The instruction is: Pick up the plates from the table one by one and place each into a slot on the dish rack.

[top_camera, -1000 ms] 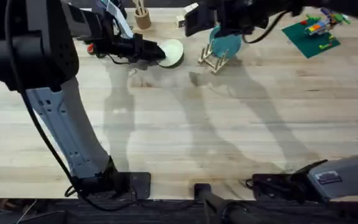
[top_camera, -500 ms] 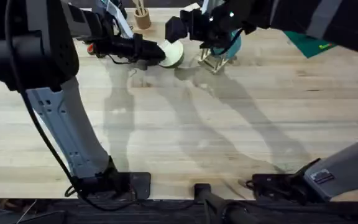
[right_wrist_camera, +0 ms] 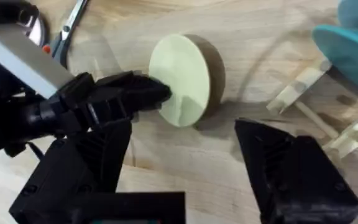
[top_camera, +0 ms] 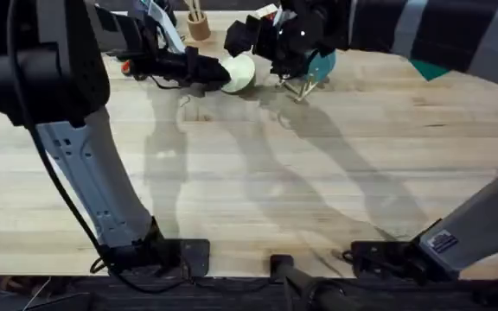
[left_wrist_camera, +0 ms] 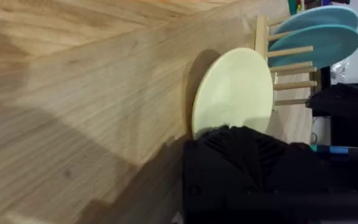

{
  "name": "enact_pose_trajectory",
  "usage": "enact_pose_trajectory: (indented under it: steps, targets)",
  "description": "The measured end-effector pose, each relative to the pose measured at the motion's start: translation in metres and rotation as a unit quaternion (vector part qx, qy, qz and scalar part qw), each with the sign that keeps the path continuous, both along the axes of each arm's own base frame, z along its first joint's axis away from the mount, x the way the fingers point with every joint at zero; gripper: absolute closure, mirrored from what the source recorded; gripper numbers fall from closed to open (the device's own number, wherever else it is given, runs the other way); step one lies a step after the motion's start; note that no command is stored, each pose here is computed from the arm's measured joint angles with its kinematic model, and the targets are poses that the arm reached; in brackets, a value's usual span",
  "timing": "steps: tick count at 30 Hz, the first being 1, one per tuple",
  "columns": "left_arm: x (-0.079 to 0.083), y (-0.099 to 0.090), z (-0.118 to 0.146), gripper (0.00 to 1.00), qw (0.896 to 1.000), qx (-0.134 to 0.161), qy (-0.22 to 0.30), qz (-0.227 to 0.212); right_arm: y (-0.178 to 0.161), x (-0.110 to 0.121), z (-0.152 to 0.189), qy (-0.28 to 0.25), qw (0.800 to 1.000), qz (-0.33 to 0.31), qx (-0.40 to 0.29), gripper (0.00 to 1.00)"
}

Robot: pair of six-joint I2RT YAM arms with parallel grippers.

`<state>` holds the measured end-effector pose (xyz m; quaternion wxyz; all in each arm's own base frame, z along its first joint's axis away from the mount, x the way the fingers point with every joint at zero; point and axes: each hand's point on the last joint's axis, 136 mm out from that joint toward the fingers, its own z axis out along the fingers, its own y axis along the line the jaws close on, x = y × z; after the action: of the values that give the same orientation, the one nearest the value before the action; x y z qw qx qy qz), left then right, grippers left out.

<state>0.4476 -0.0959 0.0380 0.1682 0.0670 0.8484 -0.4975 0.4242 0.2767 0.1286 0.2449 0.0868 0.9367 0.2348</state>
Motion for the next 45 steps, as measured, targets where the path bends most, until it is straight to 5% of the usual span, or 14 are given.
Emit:
enact_pose_trajectory:
  steps: [35,40,45]
  targets:
    - [0.0,0.0,0.0,0.961,1.0,0.0,0.0,0.0,0.033,0.023,-0.052,-0.014,1.0,-0.005,0.013,0.02]
    - [0.0,0.0,0.0,0.961,1.0,0.0,0.002,0.001,0.036,0.028,-0.056,-0.022,1.0,-0.005,0.019,0.142]
    - [0.0,0.0,0.0,0.961,1.0,-0.001,0.002,0.001,0.034,0.03,-0.056,-0.026,0.999,-0.011,0.015,0.417]
